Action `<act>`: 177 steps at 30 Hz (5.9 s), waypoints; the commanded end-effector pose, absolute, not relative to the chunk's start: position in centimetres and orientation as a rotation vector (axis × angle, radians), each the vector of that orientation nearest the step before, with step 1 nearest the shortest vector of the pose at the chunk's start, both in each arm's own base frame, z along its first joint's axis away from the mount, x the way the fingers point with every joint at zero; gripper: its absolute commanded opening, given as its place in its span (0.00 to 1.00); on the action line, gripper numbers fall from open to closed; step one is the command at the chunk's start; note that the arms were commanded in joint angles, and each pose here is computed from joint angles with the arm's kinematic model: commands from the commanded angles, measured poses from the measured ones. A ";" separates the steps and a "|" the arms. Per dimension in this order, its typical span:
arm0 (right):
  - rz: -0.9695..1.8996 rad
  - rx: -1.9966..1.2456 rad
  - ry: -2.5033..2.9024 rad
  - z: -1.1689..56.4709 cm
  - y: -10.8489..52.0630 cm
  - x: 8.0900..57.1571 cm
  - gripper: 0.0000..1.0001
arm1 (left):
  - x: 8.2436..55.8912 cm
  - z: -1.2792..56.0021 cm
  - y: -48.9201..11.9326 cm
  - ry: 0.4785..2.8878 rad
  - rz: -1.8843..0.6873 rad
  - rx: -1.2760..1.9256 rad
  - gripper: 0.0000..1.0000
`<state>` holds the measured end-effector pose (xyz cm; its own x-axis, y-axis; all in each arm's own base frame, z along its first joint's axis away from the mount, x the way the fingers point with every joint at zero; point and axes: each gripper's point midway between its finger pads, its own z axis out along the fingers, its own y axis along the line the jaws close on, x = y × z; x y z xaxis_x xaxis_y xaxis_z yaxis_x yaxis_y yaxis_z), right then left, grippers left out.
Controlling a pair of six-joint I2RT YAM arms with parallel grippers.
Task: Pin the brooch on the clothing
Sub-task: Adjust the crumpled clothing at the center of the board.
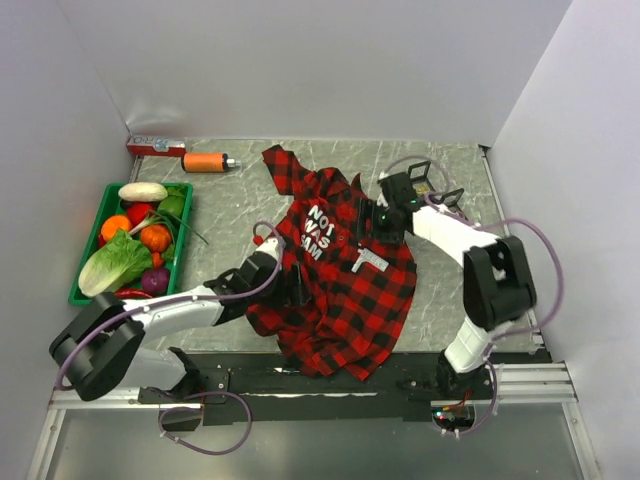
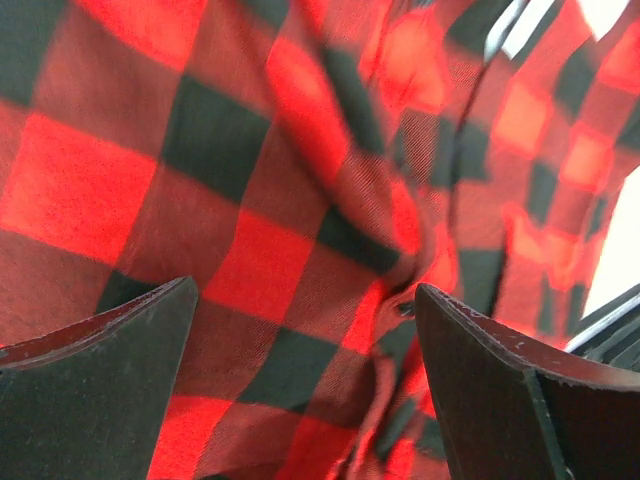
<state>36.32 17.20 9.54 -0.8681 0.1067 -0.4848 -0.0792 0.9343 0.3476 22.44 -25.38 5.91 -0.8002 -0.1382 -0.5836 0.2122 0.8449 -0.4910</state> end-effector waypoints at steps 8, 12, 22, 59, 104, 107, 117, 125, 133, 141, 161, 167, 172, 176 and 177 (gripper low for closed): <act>0.330 0.098 2.747 2.0 16.8 38.6 0.85 | 16.2 1.7 -26.2 2.482 -1.019 -0.026 0.96; 0.307 0.115 2.775 1.1 17.2 40.2 0.84 | 13.4 0.3 -27.2 2.547 -0.969 0.023 0.96; 0.310 0.058 2.808 0.6 21.1 45.0 0.84 | 8.9 0.8 -29.4 2.599 -0.988 0.061 0.96; 0.354 0.075 2.398 14.2 13.7 31.1 0.85 | 34.9 17.0 -31.9 2.352 -0.864 0.331 0.98; 0.143 0.316 2.746 0.4 11.0 22.2 0.42 | 36.8 3.6 -32.6 2.573 -0.467 0.517 0.25; 0.152 0.314 2.739 0.8 11.2 22.3 0.09 | 37.9 4.3 -31.4 2.559 -0.452 0.477 0.14; -0.104 0.301 2.581 7.5 6.1 27.1 0.00 | 41.2 6.5 -26.1 2.547 -0.403 0.358 0.06; -0.286 0.364 2.413 14.6 0.8 29.5 0.00 | 42.8 9.0 -22.1 2.506 -0.399 0.257 0.07; -0.355 0.432 2.255 20.3 -2.3 29.7 0.00 | 43.7 9.5 -20.3 2.505 -0.411 0.194 0.06; -0.165 0.378 2.391 15.4 0.4 27.8 0.00 | 43.4 9.4 -21.0 2.507 -0.467 0.193 0.09; 0.164 0.161 2.406 10.8 11.5 23.0 0.68 | 42.6 10.4 -23.7 2.470 -0.591 0.231 0.17; 0.231 -0.009 2.483 8.6 16.8 23.3 0.53 | 40.7 12.4 -25.9 2.429 -0.572 0.314 0.62; 0.134 -0.046 2.527 6.3 18.3 24.8 0.49 | 38.3 16.2 -26.4 2.333 -0.526 0.281 0.96; 0.079 -0.035 2.542 5.1 18.7 25.8 0.47 | 35.6 19.2 -24.7 2.236 -0.575 0.157 0.96; 0.098 -0.046 2.549 4.9 19.1 25.8 0.47 | 34.2 17.0 -23.6 2.272 -0.550 0.127 0.96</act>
<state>23.23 17.41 3.65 -0.8712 -0.0566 -0.4877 -0.0806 0.9963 0.0282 35.48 -26.49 15.16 -0.7449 0.0664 -0.6639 0.3612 0.8768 -0.3175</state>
